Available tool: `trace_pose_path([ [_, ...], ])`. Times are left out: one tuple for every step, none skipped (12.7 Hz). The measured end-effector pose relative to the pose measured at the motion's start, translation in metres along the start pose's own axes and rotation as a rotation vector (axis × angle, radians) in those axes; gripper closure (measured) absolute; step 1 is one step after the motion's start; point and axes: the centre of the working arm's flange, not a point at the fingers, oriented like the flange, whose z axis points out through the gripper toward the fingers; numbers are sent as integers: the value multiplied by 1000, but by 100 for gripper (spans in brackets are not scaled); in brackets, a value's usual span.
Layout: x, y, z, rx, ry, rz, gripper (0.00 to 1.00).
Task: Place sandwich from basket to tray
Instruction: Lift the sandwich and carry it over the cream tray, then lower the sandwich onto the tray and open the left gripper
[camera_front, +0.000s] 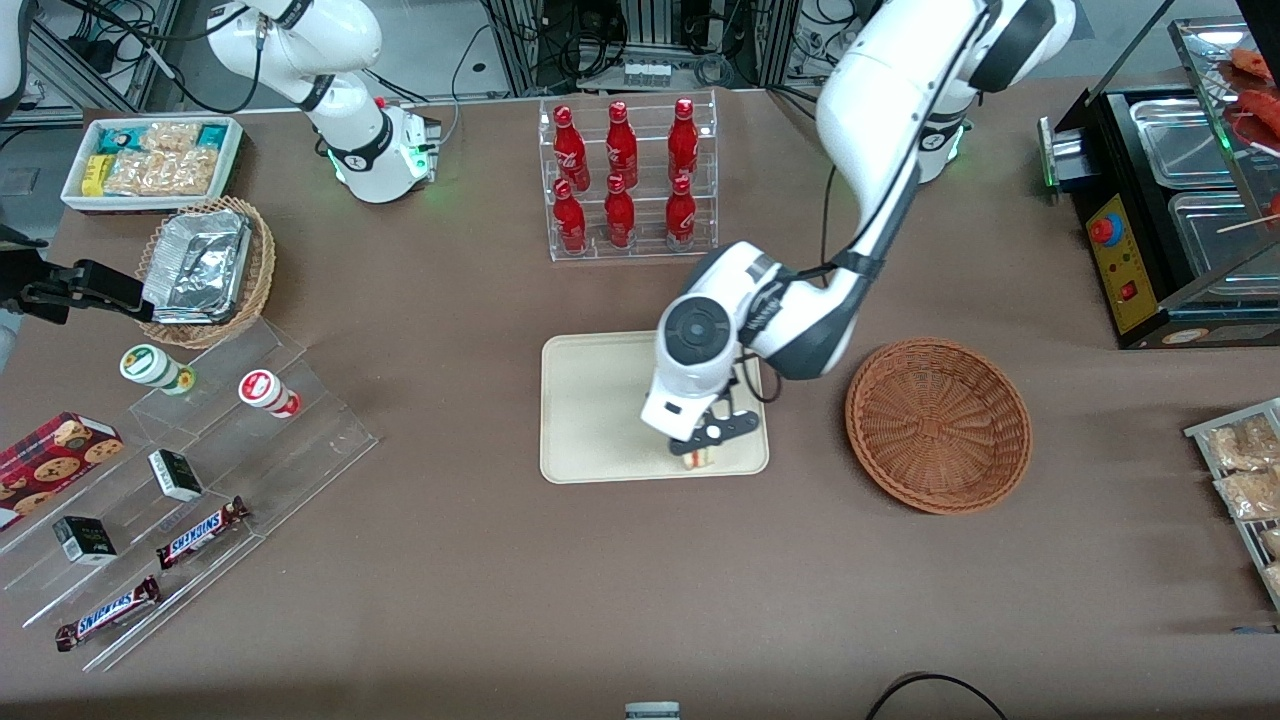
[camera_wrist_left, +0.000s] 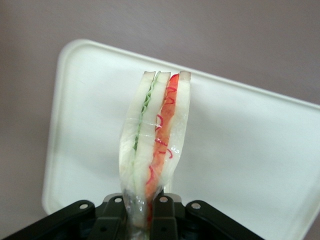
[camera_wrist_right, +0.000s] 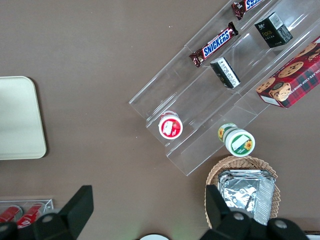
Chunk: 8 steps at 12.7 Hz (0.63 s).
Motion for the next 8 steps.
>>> trace_pose_path([
  [-10,9,6,0,1,1,84],
  [-16,15,9,0,1,0,84],
  [-19,18,10,-1,2,-1,84],
  [-21,20,10,-5,5,-1,84],
  [-26,27,14,-27,16,-12,84],
  [-28,28,16,-27,16,-12,84],
  [-29,29,18,-23,14,-13,84],
  [-32,30,21,-20,13,-15,84],
])
